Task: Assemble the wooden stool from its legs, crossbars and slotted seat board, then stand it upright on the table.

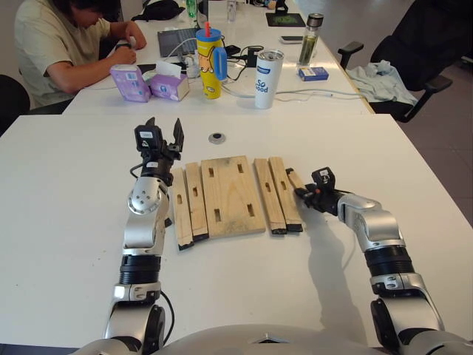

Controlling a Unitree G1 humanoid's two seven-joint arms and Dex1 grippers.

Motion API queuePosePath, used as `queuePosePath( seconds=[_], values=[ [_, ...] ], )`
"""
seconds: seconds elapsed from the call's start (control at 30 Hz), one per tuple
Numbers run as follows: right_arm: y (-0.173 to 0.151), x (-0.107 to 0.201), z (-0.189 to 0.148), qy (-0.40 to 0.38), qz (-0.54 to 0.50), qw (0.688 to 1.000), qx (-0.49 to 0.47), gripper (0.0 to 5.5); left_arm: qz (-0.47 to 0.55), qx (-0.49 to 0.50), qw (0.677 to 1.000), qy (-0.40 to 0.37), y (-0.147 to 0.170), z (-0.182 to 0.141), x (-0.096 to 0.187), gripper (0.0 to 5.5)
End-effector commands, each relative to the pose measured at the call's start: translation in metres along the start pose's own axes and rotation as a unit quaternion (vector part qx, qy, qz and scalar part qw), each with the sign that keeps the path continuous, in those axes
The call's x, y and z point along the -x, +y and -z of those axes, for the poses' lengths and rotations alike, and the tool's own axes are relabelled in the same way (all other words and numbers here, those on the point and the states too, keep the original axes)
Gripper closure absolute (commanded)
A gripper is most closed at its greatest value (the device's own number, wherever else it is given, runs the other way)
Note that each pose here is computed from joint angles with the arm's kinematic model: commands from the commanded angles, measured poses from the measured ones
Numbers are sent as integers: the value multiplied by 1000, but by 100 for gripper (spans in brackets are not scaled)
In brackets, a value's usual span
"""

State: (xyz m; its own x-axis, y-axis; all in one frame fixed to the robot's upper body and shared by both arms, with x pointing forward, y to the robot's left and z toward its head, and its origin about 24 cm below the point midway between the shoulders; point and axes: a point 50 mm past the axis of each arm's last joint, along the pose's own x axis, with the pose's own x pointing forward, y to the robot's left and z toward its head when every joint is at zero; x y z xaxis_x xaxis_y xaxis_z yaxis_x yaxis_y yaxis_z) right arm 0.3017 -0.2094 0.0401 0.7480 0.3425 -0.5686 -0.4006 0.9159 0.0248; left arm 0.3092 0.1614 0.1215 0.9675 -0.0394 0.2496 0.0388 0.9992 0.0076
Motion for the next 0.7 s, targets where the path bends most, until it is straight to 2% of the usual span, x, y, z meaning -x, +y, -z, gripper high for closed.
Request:
queuePosePath(
  seconds=[0.03, 0.13, 0.23, 0.33, 0.43, 0.57, 0.7],
  values=[
    [3, -9, 13, 45, -13, 999, 4, 418, -29, 3, 1000, -6, 10, -9, 6, 241],
    [-2, -11, 4, 10, 7, 1000, -5, 418, -28, 18, 999, 8, 12, -8, 5, 241],
    [-12, -8, -25, -104, 54, 993, -27, 418, -12, 62, 998, 24, 13, -10, 1, 241],
    [-18, 5, -55, -231, 88, 967, -54, 418, 24, 114, 993, 36, 11, -11, -7, 241],
    [-12, 17, -77, -318, 91, 943, -38, 418, 80, 171, 981, 36, 3, -17, -15, 241],
    [13, 24, -92, -373, 27, 927, -19, 418, 148, 231, 961, 43, -9, -28, -21, 241],
    [50, 26, -94, -383, -87, 920, 15, 418, 247, 346, 903, 55, -31, -41, -23, 241]
  ],
)
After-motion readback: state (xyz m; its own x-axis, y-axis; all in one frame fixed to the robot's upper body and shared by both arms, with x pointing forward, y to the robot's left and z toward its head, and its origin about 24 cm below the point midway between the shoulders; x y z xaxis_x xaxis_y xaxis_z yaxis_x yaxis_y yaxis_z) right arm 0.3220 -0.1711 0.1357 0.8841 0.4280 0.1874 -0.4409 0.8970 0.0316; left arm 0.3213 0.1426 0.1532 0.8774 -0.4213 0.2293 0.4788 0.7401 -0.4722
